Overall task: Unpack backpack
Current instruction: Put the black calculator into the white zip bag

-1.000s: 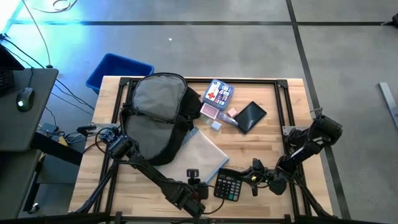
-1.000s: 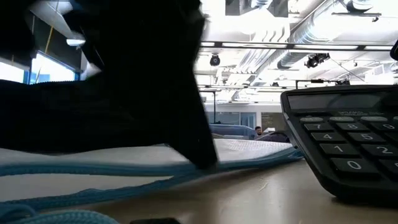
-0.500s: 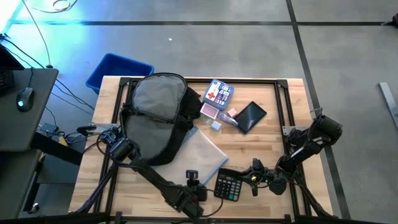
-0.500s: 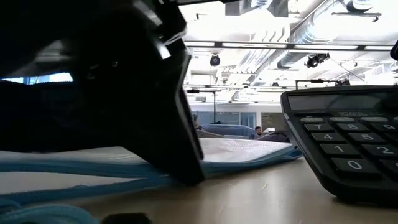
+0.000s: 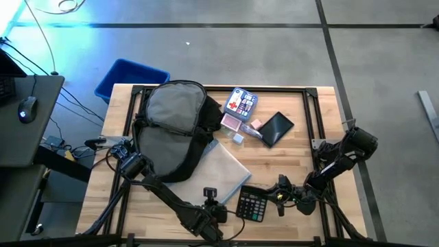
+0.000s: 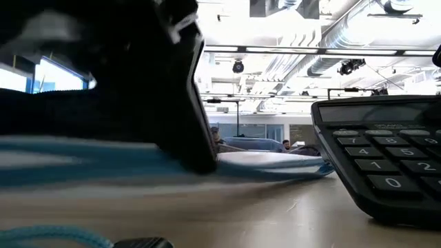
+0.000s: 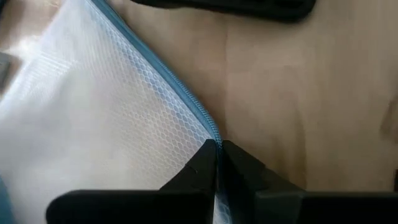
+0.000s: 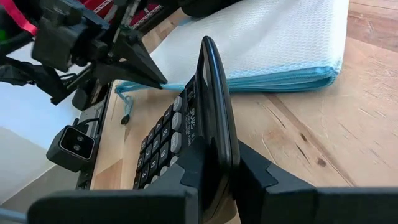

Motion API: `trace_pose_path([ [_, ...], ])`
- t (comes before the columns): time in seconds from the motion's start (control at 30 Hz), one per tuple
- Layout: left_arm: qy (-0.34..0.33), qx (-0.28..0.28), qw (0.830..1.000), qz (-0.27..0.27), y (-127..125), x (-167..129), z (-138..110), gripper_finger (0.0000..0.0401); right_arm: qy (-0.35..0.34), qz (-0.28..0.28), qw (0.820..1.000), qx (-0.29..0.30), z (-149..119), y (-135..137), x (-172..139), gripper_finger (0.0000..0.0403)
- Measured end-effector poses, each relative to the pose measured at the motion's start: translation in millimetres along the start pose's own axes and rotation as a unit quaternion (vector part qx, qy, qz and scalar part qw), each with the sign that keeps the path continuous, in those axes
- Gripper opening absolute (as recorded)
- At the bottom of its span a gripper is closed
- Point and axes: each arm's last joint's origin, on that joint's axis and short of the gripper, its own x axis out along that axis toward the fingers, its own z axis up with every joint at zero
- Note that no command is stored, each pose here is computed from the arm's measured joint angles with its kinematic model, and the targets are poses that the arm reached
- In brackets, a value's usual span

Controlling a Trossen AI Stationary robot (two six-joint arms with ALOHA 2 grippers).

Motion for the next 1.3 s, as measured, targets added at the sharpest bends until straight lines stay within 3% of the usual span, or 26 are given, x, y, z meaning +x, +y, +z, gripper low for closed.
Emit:
trace_pose_path([
  [0.3, 0.040, -0.009, 0.999, -0.025, 4, 3, -3, 0.0062, 0.000, 0.000, 1.000, 0.000, 0, 0, 0, 0.0034],
  [0.57, 0.072, -0.002, 0.997, -0.011, 8, 3, -10, 0.0121, 0.000, 0.000, 1.000, -0.001, 0, 0, 0, 0.0034],
  [0.97, 0.133, -0.001, 0.991, -0.031, 11, -9, -12, 0.0126, 0.001, -0.001, 1.000, -0.002, 0, 0, 0, 0.0034],
  [1.3, 0.200, -0.029, 0.979, -0.014, 22, -10, -18, 0.0126, 0.001, -0.001, 1.000, -0.003, -1, 0, 0, 0.0034],
])
